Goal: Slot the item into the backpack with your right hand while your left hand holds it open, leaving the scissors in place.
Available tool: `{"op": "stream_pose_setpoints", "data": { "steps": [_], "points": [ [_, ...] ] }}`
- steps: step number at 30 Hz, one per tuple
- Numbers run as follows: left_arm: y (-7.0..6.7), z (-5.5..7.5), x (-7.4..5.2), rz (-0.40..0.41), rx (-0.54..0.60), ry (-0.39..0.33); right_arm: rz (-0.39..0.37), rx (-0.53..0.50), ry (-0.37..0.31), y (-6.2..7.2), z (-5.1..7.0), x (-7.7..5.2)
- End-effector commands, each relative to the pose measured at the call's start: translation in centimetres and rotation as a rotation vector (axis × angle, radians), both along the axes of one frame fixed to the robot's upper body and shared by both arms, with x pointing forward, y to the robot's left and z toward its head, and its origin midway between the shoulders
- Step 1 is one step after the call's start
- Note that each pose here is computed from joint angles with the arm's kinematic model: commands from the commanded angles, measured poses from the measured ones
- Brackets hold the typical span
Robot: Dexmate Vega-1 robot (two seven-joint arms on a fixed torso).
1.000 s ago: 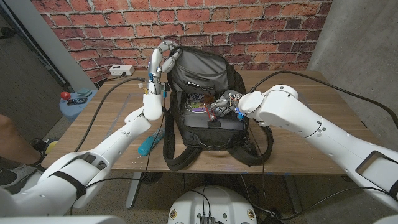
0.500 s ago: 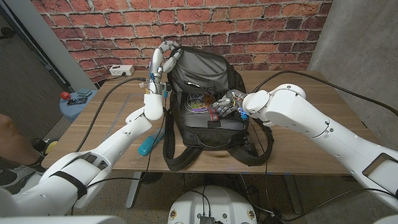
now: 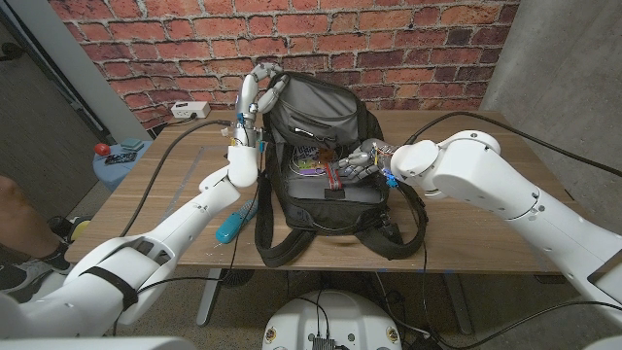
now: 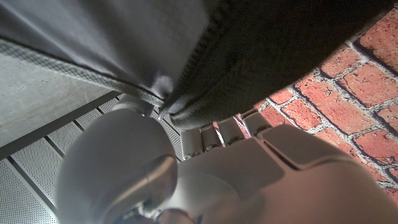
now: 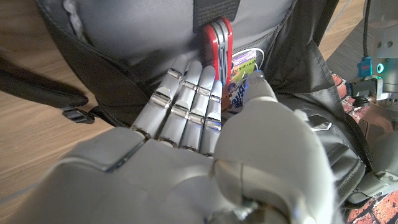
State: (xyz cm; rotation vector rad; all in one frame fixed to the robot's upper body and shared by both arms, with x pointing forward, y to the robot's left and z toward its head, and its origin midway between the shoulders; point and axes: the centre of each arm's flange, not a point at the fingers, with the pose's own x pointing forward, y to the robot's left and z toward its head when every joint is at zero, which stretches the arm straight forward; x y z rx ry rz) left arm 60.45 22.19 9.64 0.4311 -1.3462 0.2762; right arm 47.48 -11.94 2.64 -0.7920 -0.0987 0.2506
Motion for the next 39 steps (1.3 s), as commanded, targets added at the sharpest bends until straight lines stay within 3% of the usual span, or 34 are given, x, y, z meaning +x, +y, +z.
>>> {"op": "stream_pose_setpoints", "data": {
  "steps": [1,14,25,39],
  "points": [
    [-0.7,-0.3,-0.5,-0.014,0.009,0.003,0.025,0.055,0.021,-1.6,-0.3,-1.7],
    [-0.6,-0.8,-2.4,-0.055,0.033,0.017,-0.022,0.066,-0.019,-3.0,-0.1,-4.4],
    [0.2,-0.7,-3.6,-0.092,0.065,0.054,-0.062,0.068,-0.051,-3.6,0.4,-4.9],
    [0.7,0.1,-4.7,-0.135,0.160,0.154,-0.094,0.073,-0.060,-5.6,0.4,-5.1]
  ]
}}
